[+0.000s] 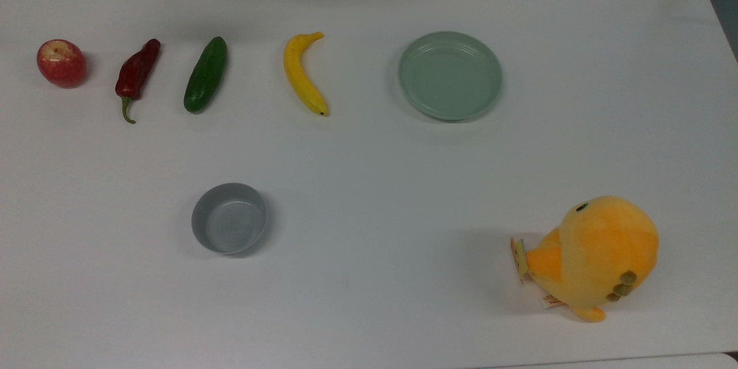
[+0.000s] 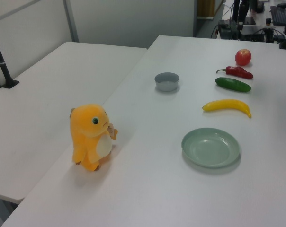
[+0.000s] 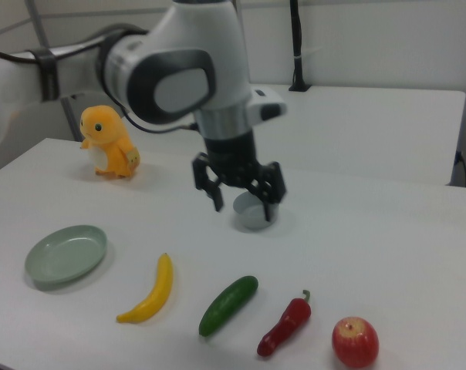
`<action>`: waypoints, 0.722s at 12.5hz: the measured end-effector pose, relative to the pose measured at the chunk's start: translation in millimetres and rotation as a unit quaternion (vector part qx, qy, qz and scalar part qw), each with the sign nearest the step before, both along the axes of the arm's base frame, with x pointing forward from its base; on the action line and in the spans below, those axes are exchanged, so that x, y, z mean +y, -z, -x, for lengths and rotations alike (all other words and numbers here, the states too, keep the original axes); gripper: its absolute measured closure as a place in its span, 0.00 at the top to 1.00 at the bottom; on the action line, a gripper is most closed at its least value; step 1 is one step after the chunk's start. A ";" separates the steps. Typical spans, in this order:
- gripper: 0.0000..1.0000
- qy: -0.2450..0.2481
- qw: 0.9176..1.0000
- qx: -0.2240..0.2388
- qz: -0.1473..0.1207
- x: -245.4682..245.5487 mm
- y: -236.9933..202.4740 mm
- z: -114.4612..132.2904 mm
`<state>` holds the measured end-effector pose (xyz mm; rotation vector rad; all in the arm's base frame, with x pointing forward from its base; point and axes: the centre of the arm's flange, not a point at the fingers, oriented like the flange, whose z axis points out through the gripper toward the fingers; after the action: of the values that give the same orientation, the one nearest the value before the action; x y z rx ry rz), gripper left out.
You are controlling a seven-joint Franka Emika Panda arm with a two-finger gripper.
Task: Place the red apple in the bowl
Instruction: 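Move the open gripper over the red apple and lower it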
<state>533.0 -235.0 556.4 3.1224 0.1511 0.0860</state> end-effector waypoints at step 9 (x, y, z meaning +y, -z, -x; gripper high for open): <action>1.00 -0.035 0.998 0.020 0.056 -127.8 108.2 5.8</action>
<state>527.2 -362.8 448.1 3.0085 0.2573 0.0150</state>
